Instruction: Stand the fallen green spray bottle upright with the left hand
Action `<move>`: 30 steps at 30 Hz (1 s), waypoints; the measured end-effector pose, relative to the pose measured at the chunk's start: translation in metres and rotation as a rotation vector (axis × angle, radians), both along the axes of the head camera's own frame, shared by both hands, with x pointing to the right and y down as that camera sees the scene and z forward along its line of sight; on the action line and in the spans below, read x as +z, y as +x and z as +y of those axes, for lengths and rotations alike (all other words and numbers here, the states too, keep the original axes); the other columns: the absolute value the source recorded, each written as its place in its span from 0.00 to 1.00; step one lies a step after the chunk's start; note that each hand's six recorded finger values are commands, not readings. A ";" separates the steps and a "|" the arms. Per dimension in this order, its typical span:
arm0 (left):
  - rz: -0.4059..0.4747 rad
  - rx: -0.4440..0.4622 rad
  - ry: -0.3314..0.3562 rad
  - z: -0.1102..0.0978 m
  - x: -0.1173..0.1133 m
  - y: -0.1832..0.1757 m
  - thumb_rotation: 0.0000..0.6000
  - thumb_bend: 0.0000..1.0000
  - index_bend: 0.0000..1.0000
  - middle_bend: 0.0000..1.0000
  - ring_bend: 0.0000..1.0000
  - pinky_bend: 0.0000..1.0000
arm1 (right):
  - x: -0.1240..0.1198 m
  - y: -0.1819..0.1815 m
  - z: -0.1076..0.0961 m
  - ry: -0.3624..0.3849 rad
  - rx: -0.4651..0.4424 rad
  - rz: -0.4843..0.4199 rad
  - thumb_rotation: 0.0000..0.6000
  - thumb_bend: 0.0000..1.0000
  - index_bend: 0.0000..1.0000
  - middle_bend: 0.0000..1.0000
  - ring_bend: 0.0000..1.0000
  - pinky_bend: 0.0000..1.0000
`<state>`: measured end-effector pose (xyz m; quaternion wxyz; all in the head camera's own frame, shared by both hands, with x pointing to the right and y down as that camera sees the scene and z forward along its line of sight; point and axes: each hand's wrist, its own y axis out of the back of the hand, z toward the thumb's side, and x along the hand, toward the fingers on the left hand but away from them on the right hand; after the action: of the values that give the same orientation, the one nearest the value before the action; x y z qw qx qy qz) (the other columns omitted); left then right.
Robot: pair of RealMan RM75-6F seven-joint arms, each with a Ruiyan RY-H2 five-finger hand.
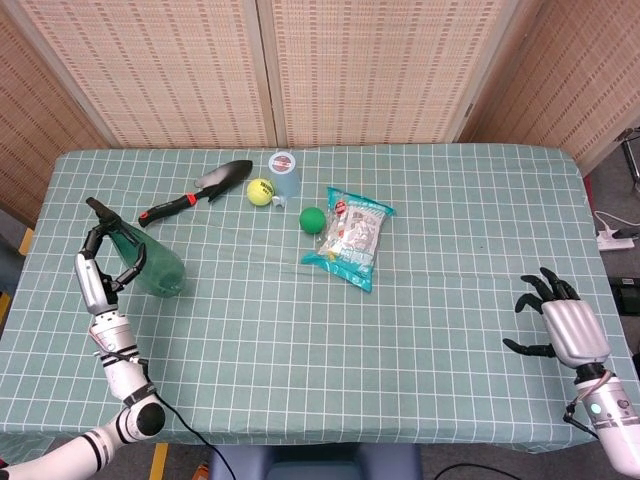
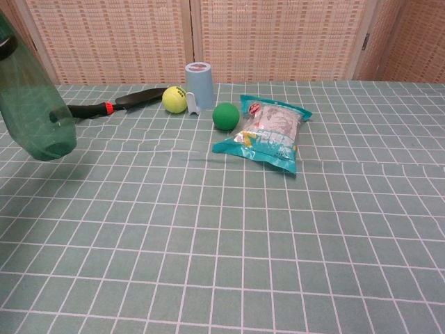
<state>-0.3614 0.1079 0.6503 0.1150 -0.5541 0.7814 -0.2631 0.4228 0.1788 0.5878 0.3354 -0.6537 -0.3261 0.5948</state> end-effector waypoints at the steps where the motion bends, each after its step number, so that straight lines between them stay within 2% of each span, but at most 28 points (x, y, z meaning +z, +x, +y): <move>1: 0.009 -0.004 0.003 0.000 0.000 0.001 1.00 0.30 0.52 0.43 0.26 0.17 | 0.000 0.000 0.000 0.000 0.003 -0.001 1.00 0.05 0.46 0.15 0.00 0.16; 13: 0.042 -0.015 -0.008 0.005 0.019 0.002 1.00 0.29 0.51 0.42 0.24 0.16 | 0.002 0.004 0.000 -0.013 0.036 -0.004 1.00 0.06 0.46 0.15 0.00 0.16; 23: 0.088 -0.047 -0.046 0.011 0.032 -0.004 1.00 0.28 0.50 0.41 0.23 0.15 | 0.002 0.006 0.002 -0.017 0.055 0.006 1.00 0.06 0.46 0.15 0.00 0.16; 30: 0.108 -0.066 -0.056 0.013 0.034 -0.009 1.00 0.27 0.50 0.41 0.22 0.15 | 0.004 0.005 0.001 -0.022 0.063 0.009 1.00 0.06 0.46 0.15 0.00 0.16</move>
<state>-0.3708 0.1207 0.6846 0.0483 -0.5445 0.7966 -0.2580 0.4281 0.1802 0.5916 0.3107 -0.6439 -0.3385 0.6117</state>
